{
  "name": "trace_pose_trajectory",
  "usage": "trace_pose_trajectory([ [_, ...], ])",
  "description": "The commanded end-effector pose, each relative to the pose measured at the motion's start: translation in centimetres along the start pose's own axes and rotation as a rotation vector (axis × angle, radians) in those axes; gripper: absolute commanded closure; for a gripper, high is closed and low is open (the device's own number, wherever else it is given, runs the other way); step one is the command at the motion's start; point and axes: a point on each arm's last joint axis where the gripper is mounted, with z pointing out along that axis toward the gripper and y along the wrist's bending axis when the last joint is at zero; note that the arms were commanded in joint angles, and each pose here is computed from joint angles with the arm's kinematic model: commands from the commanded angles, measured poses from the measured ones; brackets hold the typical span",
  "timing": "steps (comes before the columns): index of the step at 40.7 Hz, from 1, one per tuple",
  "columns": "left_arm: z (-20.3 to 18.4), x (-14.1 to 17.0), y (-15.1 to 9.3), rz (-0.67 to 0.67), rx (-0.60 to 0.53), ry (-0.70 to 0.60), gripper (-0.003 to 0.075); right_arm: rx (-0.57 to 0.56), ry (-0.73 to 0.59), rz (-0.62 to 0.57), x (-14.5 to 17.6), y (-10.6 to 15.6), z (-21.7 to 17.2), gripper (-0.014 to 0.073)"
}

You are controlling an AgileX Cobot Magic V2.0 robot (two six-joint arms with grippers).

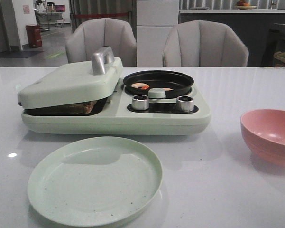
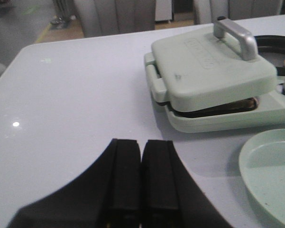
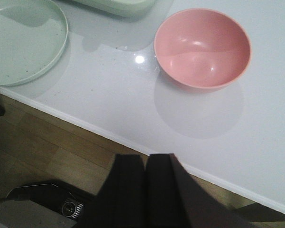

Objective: Make breakfast with bread and shrimp

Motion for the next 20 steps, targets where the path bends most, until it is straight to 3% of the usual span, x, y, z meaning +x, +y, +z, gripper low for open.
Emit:
trace_pose_trajectory([
  [1, -0.3, 0.2, 0.2, -0.028, -0.042, -0.172, 0.0619, -0.005, -0.084, -0.004, -1.1, 0.1, -0.5, 0.056],
  [9, 0.0, 2.5, 0.3, -0.048, -0.082, -0.271, 0.0619, -0.005, -0.084, -0.004, -1.1, 0.1, -0.5, 0.056],
  [20, 0.2, 2.7, 0.3, -0.062, -0.084, -0.314, 0.0619, -0.005, -0.082, -0.004, -1.2, 0.1, -0.4, 0.056],
])
